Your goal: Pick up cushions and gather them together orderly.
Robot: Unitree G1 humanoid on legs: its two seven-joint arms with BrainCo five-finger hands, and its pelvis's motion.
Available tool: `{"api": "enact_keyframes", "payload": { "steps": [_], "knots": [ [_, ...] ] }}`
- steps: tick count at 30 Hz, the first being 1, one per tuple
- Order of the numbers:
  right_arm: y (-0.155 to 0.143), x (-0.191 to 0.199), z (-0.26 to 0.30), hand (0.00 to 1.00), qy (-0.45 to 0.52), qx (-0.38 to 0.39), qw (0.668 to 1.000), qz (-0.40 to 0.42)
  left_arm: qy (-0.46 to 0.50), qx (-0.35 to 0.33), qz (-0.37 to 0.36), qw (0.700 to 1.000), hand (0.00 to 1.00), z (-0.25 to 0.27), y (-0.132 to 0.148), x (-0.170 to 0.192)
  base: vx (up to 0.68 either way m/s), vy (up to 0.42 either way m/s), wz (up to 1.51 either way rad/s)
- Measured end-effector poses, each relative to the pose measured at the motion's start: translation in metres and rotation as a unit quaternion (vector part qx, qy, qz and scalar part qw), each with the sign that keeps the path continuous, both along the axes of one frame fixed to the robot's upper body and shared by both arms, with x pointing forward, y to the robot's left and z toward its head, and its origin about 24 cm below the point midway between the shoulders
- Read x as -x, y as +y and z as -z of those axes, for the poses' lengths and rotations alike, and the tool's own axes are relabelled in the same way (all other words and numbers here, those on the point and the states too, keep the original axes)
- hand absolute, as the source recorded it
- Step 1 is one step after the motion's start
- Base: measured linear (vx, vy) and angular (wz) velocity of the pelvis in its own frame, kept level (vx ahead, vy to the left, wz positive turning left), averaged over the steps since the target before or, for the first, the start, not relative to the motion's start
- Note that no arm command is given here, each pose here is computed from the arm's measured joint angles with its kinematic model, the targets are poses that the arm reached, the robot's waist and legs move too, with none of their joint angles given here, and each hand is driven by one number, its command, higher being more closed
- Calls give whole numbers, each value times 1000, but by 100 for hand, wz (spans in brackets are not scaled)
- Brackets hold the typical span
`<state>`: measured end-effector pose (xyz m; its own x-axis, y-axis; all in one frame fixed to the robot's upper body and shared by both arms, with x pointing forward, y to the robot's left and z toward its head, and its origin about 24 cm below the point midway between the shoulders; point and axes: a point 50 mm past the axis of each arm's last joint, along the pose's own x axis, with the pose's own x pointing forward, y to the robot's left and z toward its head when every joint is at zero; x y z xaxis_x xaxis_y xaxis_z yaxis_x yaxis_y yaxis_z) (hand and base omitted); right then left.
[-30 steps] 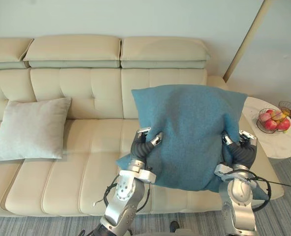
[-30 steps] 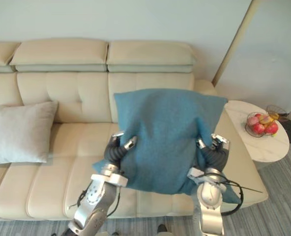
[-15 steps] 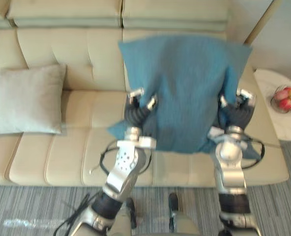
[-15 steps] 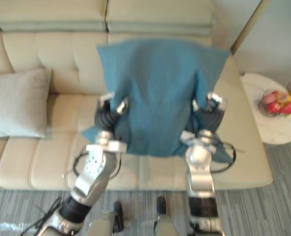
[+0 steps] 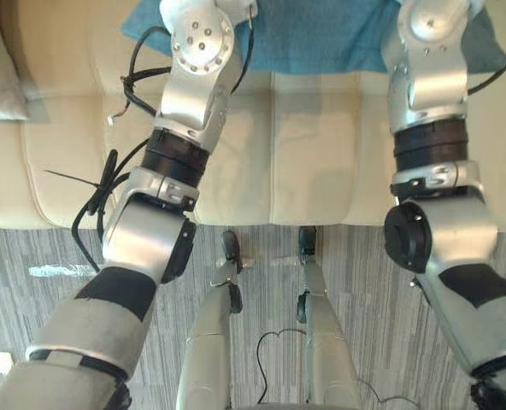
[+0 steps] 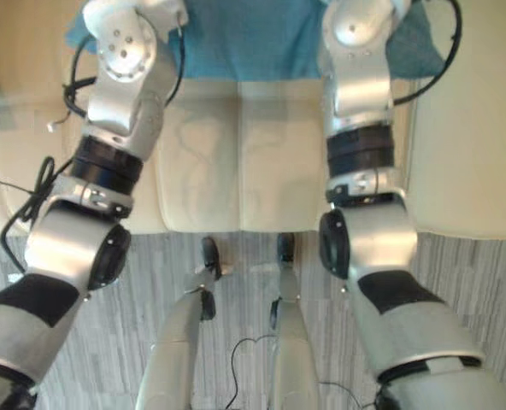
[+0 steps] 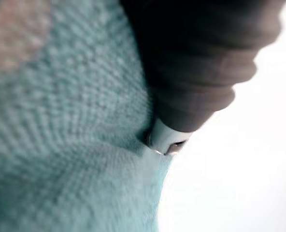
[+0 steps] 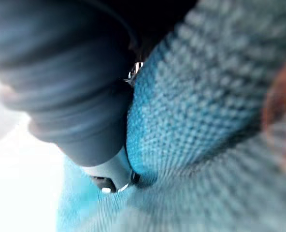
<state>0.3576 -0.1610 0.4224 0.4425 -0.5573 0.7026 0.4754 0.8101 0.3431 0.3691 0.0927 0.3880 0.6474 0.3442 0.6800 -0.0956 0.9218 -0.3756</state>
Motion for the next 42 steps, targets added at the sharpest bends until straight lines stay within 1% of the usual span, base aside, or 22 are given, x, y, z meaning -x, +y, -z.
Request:
{"api": "enact_keyframes", "payload": {
  "steps": [1, 3, 6, 10, 13, 16, 19, 23, 26, 29, 31, 33, 34, 36, 38, 39, 40, 42],
  "knots": [
    [-5, 0, -2, 0, 5, -3, 1000, 4, 14, 12, 8, 1000, 0, 4, -1, -3, -11, 1, 4],
    [-11, -2, -1, 0, 16, -17, 1000, -13, 42, 25, 35, 998, 0, 14, -5, -11, -4, -5, 6],
    [-10, -6, 4, 0, 25, -20, 999, -32, 69, 18, 49, 996, 0, 32, -10, -17, 1, -2, 1],
    [-20, -16, 35, 0, 61, -21, 997, -33, 135, 26, 76, 988, 0, 81, -21, -27, 0, 0, 0],
    [-33, -16, 61, 0, 66, -41, 996, -38, 158, 30, 75, 984, 0, 103, -17, -28, 11, -2, -9],
    [-47, -14, 84, 0, 71, -64, 995, -39, 170, 28, 76, 982, 0, 120, -11, -29, 15, 3, -13],
    [-64, -8, 103, 0, 65, -79, 994, -38, 175, 37, 65, 982, 0, 132, 7, -28, 10, -7, -9],
    [-89, 8, 133, 0, 67, -66, 995, -20, 149, 33, 42, 987, 0, 136, 36, -20, -4, -14, 2],
    [-107, 25, 172, 0, 105, -37, 994, -4, 141, 22, 24, 989, 0, 150, 56, -11, 3, -38, 14],
    [-117, 55, 214, 0, 138, -1, 990, 6, 136, -4, 27, 990, 0, 177, 63, 9, 7, -66, 21],
    [-113, 73, 254, 0, 183, 3, 983, -9, 154, -39, 39, 986, 0, 208, 62, 26, -4, -88, 10],
    [-104, 88, 304, 0, 251, -31, 967, -35, 214, -66, 71, 972, 0, 253, 54, 41, 37, -79, 6],
    [-97, 100, 337, 0, 300, -52, 951, -56, 260, -77, 97, 958, 0, 284, 47, 53, 62, -58, 2],
    [-88, 117, 375, 0, 357, -85, 927, -78, 316, -78, 125, 937, 0, 320, 38, 71, 73, -36, 2],
    [-80, 141, 419, 0, 425, -130, 891, -97, 372, -88, 147, 912, 0, 355, 32, 91, 74, -38, 7],
    [-76, 156, 447, 0, 472, -157, 862, -102, 416, -94, 148, 892, 0, 379, 33, 102, 70, -46, 9],
    [-74, 162, 458, 0, 490, -168, 849, -104, 435, -94, 147, 883, 0, 389, 35, 106, 63, -43, 8],
    [-63, 184, 494, 0, 548, -213, 800, -114, 504, -98, 138, 847, 0, 422, 43, 124, 0, 0, 0]
  ]
}}
